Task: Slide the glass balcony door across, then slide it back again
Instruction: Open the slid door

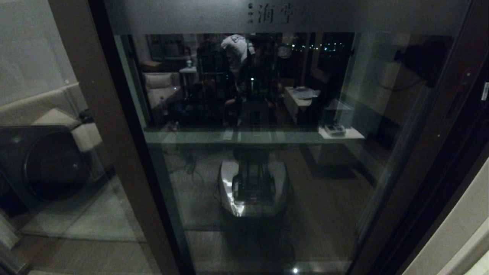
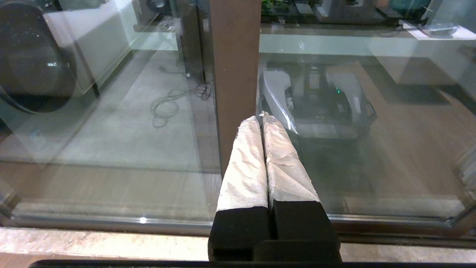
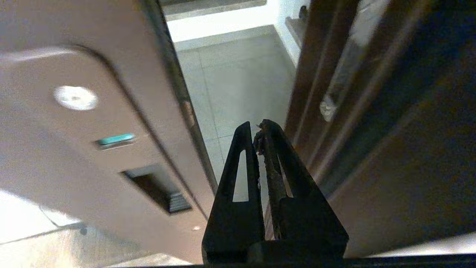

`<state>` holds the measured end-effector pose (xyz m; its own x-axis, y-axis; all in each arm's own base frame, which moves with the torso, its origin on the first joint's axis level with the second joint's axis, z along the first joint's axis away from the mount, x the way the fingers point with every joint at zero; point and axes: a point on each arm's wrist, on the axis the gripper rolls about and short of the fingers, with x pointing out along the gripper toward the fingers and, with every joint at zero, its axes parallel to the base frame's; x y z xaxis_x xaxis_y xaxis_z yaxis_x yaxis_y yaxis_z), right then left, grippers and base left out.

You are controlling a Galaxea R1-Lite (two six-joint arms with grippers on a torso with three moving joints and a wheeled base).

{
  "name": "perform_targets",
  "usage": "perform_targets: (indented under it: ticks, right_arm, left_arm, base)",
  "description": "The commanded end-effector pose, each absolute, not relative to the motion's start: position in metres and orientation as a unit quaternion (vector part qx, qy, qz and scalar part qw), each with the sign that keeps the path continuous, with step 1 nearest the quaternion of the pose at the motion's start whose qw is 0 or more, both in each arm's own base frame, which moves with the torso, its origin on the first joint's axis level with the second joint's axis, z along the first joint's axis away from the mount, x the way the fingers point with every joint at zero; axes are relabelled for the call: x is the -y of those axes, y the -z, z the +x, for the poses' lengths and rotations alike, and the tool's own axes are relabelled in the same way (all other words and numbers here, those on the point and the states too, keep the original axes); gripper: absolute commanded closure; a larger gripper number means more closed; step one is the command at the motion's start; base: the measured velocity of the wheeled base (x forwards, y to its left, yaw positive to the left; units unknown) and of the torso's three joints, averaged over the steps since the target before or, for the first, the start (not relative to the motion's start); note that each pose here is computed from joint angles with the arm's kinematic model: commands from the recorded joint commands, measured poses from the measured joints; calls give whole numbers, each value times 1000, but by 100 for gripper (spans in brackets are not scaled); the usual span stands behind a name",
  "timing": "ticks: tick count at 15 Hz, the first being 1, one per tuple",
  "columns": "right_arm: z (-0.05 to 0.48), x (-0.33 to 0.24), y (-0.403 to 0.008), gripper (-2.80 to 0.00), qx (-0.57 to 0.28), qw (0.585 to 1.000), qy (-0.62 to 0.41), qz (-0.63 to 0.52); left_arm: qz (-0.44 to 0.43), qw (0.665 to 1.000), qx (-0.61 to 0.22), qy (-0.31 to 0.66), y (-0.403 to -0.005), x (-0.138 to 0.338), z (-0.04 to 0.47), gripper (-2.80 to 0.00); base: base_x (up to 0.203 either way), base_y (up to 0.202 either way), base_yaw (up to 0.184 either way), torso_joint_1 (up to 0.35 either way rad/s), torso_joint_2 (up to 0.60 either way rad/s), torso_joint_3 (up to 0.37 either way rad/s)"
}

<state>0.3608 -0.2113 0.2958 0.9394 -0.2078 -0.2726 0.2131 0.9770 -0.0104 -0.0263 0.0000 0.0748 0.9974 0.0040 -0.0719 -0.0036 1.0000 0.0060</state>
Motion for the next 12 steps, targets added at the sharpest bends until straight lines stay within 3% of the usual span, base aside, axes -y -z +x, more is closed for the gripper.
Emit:
perform_targets:
  ticks: [1, 12]
  right_arm:
    - [373, 214, -280, 0, -151, 983, 100, 16]
    - [385, 191, -289, 0, -116, 990, 76, 39]
  left_arm:
    - [3, 999, -36, -2, -75, 0, -26, 0]
    - [3, 999, -36, -2, -75, 0, -26, 0]
  base:
    - [0, 0, 0, 0, 0, 0]
    - [0, 0, 0, 0, 0, 0]
